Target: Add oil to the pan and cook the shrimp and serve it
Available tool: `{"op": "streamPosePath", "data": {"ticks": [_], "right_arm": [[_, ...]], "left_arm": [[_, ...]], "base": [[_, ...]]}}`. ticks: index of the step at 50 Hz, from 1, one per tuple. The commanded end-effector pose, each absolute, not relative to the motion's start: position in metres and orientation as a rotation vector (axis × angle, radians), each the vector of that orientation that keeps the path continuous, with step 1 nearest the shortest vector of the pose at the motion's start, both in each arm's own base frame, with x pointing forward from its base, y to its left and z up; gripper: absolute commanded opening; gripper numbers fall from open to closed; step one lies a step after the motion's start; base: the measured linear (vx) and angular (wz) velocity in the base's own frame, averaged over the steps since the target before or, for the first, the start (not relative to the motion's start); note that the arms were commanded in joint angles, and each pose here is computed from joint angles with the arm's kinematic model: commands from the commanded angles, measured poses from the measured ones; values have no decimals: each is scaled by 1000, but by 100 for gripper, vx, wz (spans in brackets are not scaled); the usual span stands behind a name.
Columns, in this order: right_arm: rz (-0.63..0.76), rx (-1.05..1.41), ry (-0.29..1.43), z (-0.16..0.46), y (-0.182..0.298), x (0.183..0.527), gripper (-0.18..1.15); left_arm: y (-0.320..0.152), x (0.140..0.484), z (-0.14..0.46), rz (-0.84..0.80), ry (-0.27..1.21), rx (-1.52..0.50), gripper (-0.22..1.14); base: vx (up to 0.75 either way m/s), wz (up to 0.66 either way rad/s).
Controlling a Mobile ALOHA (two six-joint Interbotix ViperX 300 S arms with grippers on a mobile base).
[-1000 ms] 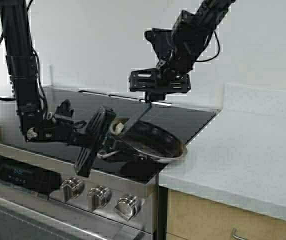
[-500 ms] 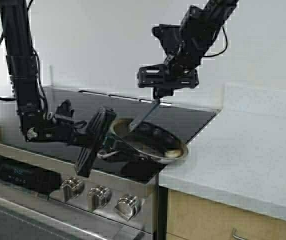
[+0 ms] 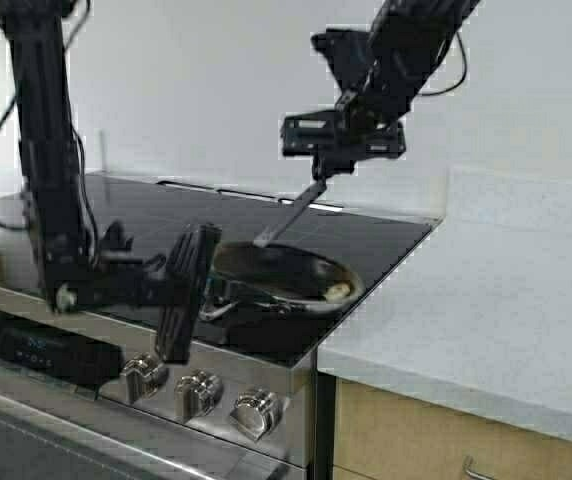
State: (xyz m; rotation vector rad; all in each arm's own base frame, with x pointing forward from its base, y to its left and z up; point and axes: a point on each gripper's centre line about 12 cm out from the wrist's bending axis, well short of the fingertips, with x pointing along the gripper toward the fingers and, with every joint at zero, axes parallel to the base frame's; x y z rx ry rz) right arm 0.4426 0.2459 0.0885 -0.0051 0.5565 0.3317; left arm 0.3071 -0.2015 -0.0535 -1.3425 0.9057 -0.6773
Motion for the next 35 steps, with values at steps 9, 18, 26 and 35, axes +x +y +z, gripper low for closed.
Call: {"op": "streamPosePath", "data": {"ticks": [9, 18, 26, 35], "right_arm": [[322, 39, 432, 144, 241, 439, 8], [303, 55, 449, 137, 238, 435, 8], [281, 56, 454, 130, 232, 430, 8], [264, 61, 453, 127, 228, 426, 8]], "left_arm": [[-204, 324, -54, -823, 728, -1580, 3], [-204, 332, -53, -860, 665, -1603, 3], [-206, 338, -45, -882, 636, -1597, 3], [-203, 336, -56, -784, 672, -1562, 3]], "base": [[0, 0], [0, 0], [0, 0], [0, 0]]}}
